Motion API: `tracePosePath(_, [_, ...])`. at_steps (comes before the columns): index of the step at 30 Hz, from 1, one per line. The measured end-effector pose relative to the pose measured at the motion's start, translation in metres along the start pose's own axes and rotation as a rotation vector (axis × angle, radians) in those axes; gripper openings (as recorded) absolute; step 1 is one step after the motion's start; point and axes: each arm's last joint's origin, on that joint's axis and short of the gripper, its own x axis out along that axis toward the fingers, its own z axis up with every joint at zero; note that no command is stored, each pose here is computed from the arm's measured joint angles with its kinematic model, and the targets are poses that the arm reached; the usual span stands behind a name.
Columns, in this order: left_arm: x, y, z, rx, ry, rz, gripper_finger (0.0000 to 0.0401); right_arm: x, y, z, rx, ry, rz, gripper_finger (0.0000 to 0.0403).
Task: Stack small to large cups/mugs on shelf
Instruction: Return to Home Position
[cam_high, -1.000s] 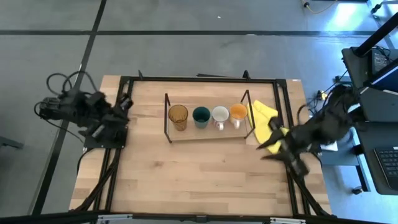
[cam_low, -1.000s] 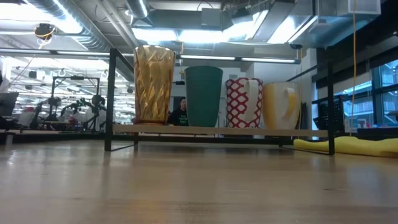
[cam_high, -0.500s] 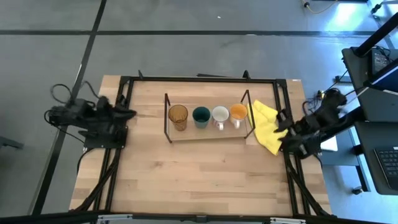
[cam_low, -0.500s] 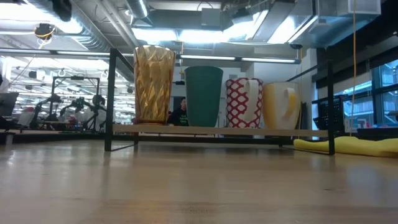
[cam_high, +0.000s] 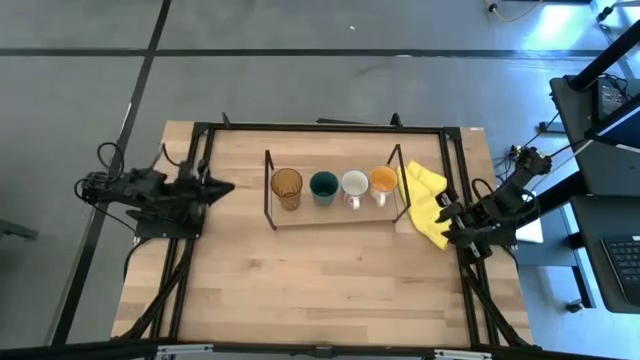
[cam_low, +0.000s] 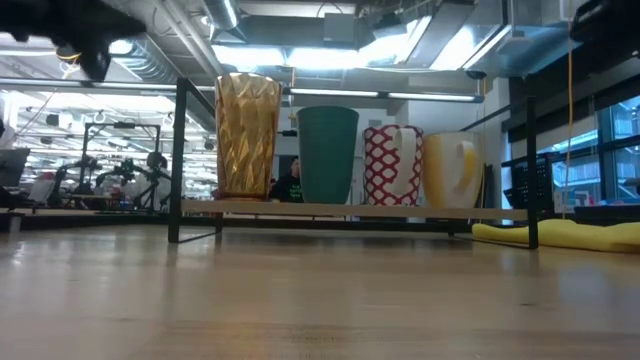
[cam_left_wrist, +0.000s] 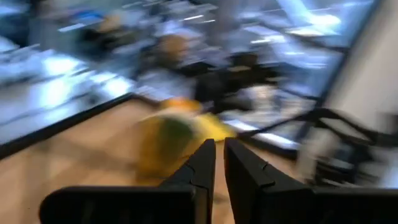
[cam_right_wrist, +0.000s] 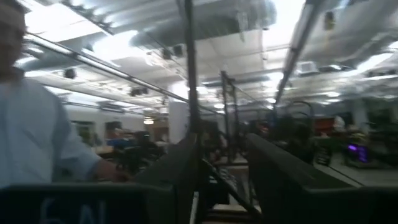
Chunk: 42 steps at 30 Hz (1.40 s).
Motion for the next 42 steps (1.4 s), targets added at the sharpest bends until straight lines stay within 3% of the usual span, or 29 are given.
tracePosePath(2, [0.000, 0.006, -0.005, -0.035, 0.016, 0.142, 0.0028, 0.000, -0.002, -0.001, -0.003, 0.017, -0.059, 0.0139])
tracePosePath(5, [-0.002, 0.011, -0.011, -0.024, 0.044, 0.252, 0.0028, -0.002, -0.003, -0.009, -0.024, 0.060, -0.105, 0.0139])
tracePosePath(7, [-0.002, 0.012, -0.015, -0.014, 0.084, 0.274, 0.0028, -0.003, -0.002, -0.014, -0.026, 0.114, -0.094, 0.0139])
tracePosePath(13, [-0.007, 0.019, -0.030, -0.102, 0.223, 0.332, 0.0028, -0.005, -0.001, -0.028, 0.113, 0.242, -0.111, 0.0139])
tracePosePath(20, [-0.009, 0.021, -0.036, -0.188, 0.276, 0.355, 0.0028, -0.006, 0.004, -0.033, 0.015, 0.292, 0.066, 0.0139])
tracePosePath(26, [-0.013, 0.021, -0.045, -0.363, 0.391, 0.332, 0.0028, -0.012, 0.004, -0.047, 0.069, 0.444, 0.051, 0.0139])
tracePosePath(42, [-0.013, 0.021, -0.045, -0.368, 0.392, 0.331, 0.0028, -0.014, 0.004, -0.052, 0.047, 0.490, 0.053, 0.0139])
